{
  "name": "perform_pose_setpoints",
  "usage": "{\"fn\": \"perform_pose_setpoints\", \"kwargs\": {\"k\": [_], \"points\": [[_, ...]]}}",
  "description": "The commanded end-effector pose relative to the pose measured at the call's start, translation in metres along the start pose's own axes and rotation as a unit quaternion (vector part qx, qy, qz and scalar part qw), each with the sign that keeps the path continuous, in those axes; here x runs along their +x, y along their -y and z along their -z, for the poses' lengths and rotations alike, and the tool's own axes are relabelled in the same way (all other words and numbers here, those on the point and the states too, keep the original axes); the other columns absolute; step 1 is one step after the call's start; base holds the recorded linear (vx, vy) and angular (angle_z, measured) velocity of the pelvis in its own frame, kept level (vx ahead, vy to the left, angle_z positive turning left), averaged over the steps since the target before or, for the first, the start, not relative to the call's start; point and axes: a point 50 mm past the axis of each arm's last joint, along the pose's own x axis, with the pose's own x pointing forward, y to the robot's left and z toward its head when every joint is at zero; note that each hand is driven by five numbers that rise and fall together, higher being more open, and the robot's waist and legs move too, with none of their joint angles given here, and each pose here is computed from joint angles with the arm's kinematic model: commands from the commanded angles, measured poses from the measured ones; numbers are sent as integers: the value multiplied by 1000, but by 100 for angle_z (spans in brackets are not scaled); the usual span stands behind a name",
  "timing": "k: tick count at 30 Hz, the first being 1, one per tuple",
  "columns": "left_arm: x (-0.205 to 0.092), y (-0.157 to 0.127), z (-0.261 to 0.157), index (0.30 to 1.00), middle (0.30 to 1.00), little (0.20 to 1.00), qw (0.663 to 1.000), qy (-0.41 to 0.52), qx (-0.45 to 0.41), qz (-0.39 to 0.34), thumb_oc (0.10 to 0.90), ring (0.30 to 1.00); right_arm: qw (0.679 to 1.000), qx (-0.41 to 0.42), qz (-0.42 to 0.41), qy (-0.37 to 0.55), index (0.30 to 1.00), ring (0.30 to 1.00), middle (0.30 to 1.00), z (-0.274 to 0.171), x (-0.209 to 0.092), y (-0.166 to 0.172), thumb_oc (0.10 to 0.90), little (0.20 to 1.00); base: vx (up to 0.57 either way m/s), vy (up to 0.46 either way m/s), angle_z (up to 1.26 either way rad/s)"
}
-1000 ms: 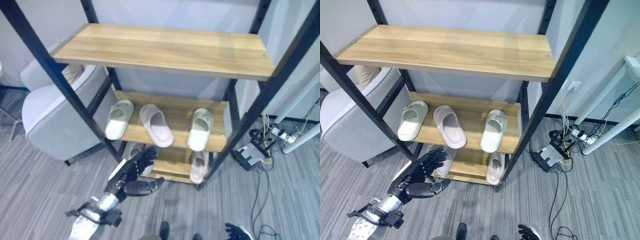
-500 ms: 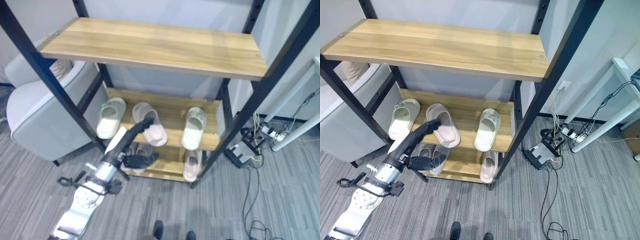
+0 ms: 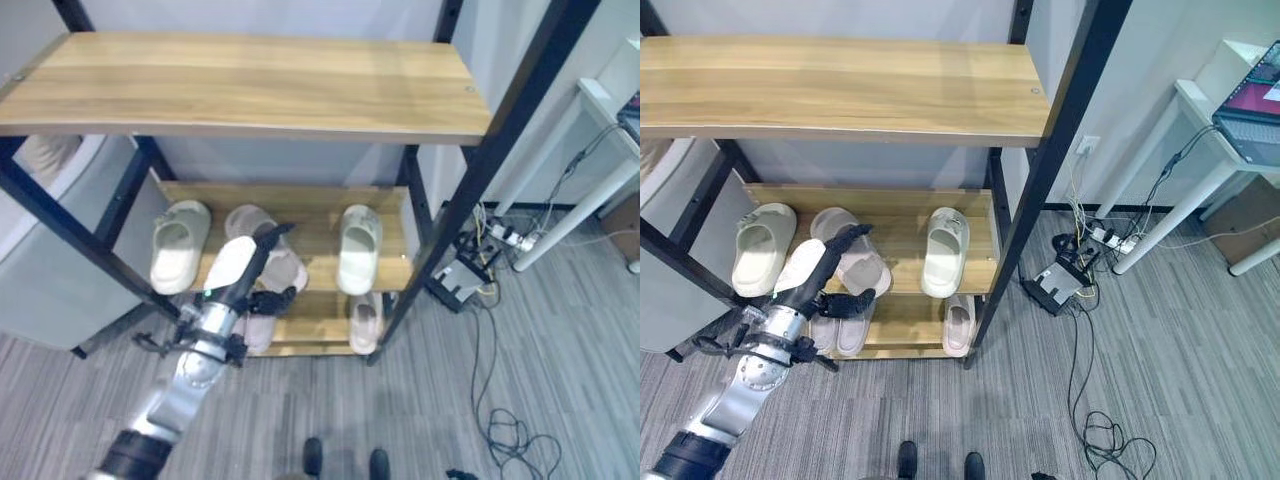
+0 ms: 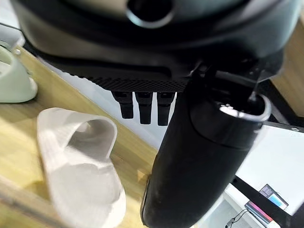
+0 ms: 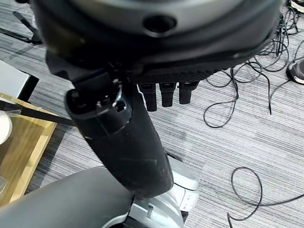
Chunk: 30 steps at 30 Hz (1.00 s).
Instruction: Arrange the slippers neatly on the shoe rack.
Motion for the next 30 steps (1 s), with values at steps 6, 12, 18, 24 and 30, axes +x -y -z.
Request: {"fn": "perform_pose_setpoints", "kwargs": {"k": [6,12,18,24,30], "points": [[59,-69,-51,900,900,900,973,116,77,-184,800,900,998,-43,32,17,900,900,900,-7,0,29,800,900,-4,39,-13],[90,-98,-33,900,900,900,959,48,166,-225,800,900,995,-81,48,33,900,900,900,-23,3,41,800,900,-21,34,-6],[99,-127,-13,900,900,900,924,-18,281,-257,800,900,993,-74,76,59,900,900,900,-41,4,53,800,900,-4,8,-6],[99,-142,3,300,300,300,893,-77,354,-267,400,300,991,-72,85,76,900,900,900,-48,4,54,800,900,-15,6,-7],[91,-144,7,300,300,300,892,-93,337,-285,400,300,992,-66,79,77,900,900,900,-44,3,50,800,900,0,-3,-1]]}}
